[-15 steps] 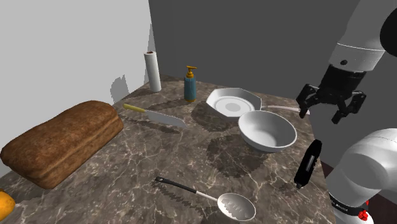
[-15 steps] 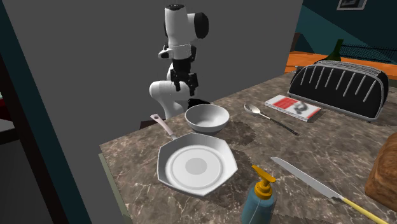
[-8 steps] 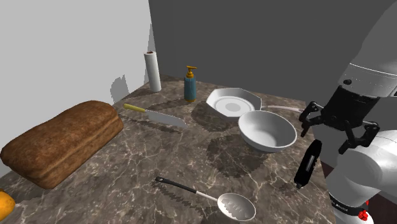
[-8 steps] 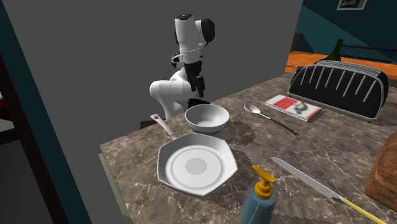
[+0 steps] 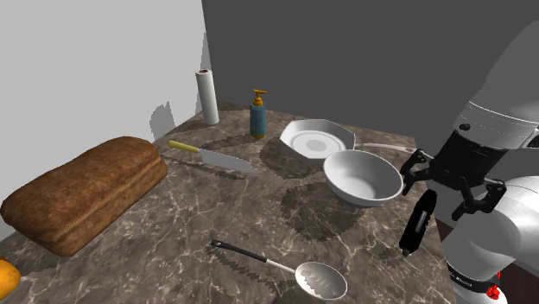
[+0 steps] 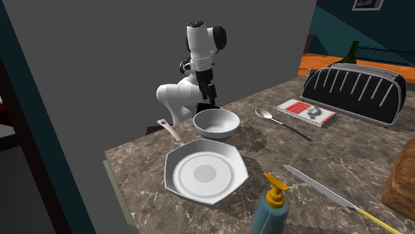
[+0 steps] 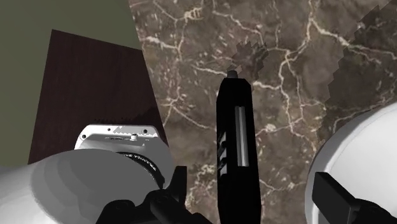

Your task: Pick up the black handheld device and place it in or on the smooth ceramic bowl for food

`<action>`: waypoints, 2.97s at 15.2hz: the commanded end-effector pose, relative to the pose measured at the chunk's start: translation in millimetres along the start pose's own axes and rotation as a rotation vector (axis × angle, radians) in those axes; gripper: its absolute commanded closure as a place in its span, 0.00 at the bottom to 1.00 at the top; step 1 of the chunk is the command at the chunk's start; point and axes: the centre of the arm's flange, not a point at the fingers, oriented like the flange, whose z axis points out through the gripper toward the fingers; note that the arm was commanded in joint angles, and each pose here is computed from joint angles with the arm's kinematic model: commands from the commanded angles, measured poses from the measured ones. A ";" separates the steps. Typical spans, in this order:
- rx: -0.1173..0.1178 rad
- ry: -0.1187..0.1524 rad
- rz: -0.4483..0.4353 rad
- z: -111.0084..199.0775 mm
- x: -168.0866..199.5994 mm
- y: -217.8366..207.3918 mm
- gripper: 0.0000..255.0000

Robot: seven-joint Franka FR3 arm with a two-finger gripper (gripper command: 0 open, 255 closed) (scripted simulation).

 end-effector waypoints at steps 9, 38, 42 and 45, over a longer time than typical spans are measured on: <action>-0.021 -0.018 0.013 17.9 0.6 -0.9 1.00; -0.021 -0.018 0.012 -98.9 -11.7 -10.6 1.00; -0.021 -0.018 0.012 -119.8 -14.6 -12.2 1.00; -0.021 -0.018 0.012 -134.9 -16.7 -13.4 1.00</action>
